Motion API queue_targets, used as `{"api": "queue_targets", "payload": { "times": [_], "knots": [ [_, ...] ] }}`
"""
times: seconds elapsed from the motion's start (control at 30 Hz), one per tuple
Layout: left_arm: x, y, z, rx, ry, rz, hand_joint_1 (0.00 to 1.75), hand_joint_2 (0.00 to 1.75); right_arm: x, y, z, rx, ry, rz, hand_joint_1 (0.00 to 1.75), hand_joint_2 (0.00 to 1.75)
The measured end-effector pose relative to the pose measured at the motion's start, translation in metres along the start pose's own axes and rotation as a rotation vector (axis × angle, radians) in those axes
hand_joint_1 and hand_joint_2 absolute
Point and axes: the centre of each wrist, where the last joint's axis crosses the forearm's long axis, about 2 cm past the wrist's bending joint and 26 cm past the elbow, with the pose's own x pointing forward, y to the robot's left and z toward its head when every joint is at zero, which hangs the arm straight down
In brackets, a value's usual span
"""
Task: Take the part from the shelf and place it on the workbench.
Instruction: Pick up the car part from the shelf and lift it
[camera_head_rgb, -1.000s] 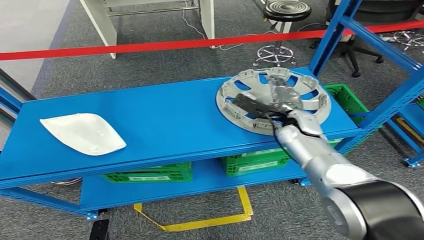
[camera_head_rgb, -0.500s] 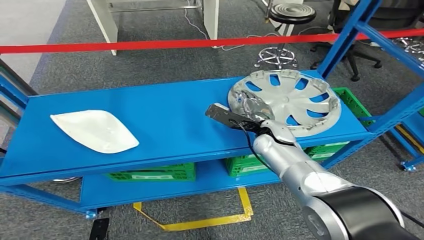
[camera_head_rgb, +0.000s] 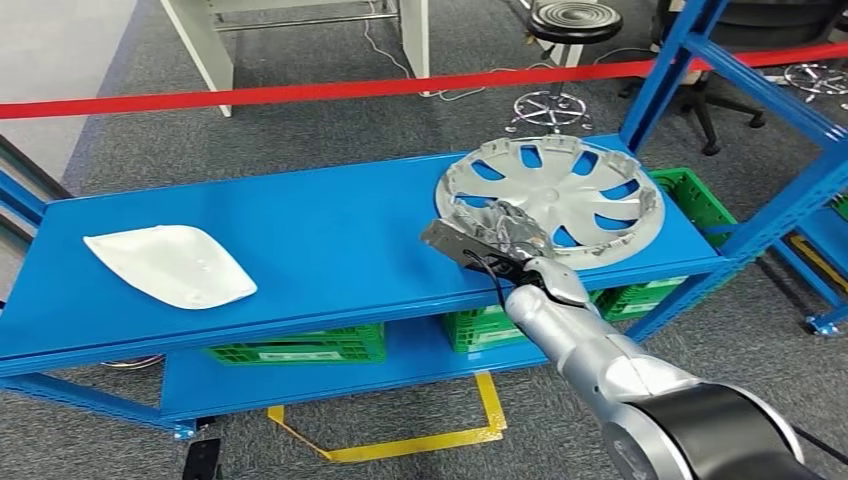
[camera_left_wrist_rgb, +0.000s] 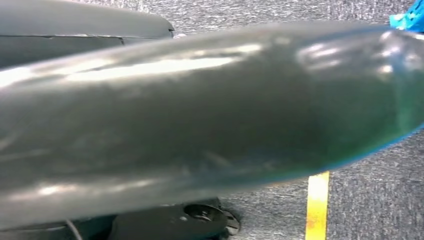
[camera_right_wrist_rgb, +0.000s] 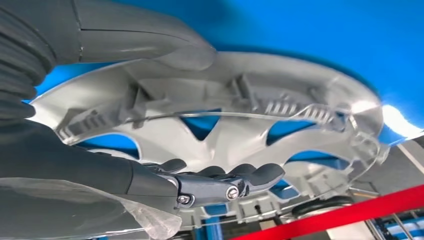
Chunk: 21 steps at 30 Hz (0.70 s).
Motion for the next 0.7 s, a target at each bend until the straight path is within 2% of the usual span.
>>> {"api": "queue_targets", "payload": {
  "times": [0.2,0.7],
  "knots": [
    [-0.005,0.003,0.001,0.009,0.010,0.007,0.00,0.00,-0.010,0.012,0.007,0.021,0.024,-0.049,0.00,1.75],
    [-0.005,0.007,0.000,0.018,0.006,0.009,0.00,0.00,-0.032,0.014,0.010,0.034,0.091,-0.123,0.00,1.75]
  ]
}}
